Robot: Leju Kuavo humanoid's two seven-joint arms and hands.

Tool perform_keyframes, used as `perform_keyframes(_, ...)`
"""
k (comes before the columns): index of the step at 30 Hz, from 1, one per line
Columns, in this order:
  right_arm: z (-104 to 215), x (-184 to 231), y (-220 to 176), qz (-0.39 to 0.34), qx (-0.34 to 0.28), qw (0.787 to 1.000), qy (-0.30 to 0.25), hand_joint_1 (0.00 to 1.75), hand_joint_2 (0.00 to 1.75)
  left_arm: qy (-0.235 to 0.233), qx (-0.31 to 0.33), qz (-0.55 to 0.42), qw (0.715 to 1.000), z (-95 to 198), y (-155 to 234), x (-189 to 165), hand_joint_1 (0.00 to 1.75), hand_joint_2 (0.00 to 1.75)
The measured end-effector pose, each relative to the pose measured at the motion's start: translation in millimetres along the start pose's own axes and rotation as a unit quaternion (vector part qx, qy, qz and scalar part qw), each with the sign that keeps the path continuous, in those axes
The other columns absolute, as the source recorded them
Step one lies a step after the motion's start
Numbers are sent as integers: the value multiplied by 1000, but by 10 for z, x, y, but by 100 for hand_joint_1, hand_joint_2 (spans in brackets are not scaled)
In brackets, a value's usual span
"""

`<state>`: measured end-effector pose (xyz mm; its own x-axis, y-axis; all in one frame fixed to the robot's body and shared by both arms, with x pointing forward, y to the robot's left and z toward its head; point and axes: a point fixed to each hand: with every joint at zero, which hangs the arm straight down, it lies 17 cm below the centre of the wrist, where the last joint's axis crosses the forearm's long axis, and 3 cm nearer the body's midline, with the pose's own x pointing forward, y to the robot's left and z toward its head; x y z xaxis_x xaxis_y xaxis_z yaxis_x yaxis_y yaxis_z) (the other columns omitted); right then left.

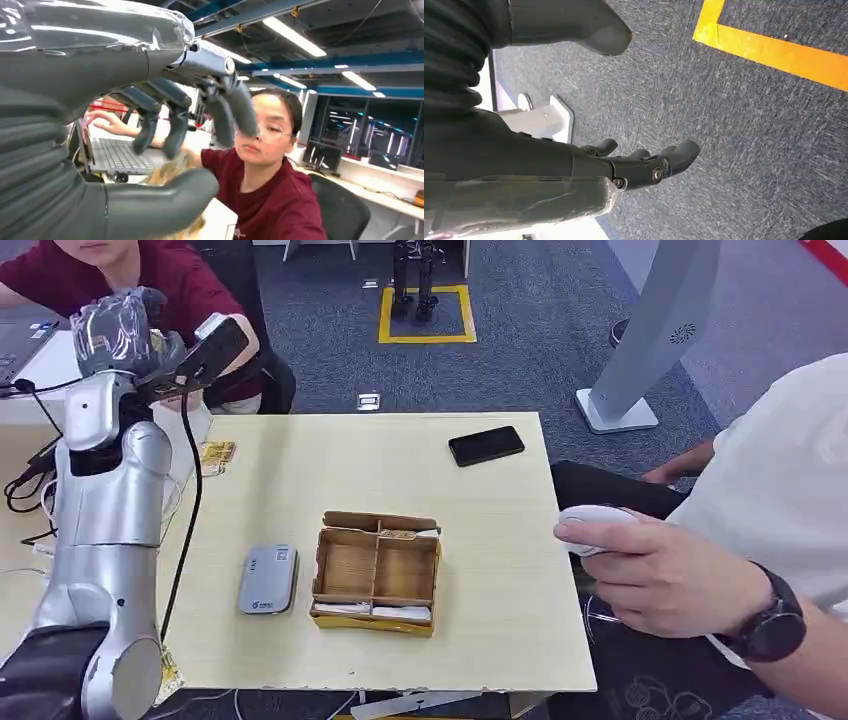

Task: Pass the card to the sensor for recognition and then transmit it.

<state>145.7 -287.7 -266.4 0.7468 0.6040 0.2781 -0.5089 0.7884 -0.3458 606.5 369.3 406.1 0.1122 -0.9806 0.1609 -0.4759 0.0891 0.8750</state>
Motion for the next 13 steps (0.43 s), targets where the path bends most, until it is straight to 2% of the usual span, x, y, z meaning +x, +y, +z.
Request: perform_keyframes(13,1,-10,3,-1,0,1000,3,0,175,-5,4,2,1000,11,-5,55,0,175)
